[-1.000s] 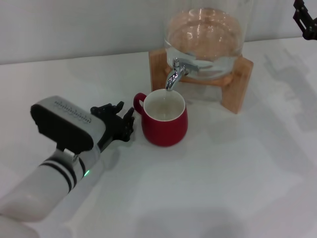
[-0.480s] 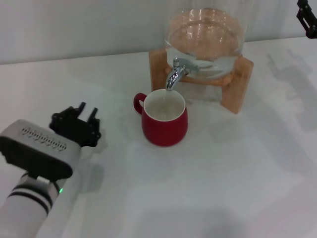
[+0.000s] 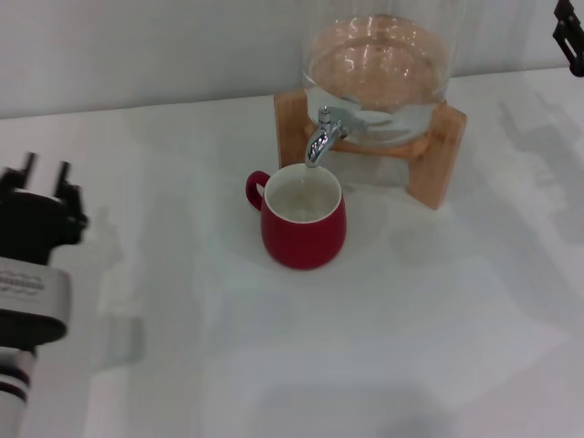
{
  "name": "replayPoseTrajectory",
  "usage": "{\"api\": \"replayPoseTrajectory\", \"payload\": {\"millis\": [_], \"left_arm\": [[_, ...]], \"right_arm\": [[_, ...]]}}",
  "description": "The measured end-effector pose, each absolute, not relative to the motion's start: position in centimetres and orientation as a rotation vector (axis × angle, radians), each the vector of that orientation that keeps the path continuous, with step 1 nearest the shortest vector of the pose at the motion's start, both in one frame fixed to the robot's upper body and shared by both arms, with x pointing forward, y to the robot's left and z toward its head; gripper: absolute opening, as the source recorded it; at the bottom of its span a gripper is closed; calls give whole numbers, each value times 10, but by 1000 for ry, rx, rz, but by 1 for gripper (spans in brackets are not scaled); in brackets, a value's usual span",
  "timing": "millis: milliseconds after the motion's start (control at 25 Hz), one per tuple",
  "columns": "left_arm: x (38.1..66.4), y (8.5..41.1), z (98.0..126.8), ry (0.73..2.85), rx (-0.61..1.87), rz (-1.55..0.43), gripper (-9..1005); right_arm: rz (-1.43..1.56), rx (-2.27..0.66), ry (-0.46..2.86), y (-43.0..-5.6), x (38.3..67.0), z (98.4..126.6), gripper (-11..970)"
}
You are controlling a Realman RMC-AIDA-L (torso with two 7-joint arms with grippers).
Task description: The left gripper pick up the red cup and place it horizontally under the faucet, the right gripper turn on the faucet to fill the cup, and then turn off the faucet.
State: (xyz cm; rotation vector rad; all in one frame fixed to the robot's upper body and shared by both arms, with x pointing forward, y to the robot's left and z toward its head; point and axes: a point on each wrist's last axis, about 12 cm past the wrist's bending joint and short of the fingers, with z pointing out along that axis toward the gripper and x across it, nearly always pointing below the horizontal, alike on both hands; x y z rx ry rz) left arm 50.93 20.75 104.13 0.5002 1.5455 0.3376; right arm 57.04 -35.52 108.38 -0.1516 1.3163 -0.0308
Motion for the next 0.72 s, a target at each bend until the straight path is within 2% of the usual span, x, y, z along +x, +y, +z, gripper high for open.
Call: {"api": "replayPoseTrajectory", "payload": {"millis": [240,360,480,680,720], "left_arm": [[510,245,1048,1470,321,474,303],[508,273,1056,1378,131,503,403],[509,287,1061,1340,24,479,504],[516,303,1067,1297,-111,400,734],[518,303,1067,1293,-112,392,739]], "right_arm": [[-35,-140,1313,-358,564,1081,631],[-40,-107,1281,-362,557,1082,631],[-23,-59,1235,-367,545,1082,631],[81,-12,1163,-369,527,1084,631],[110,-10,1148,-369,523,1084,631]]}}
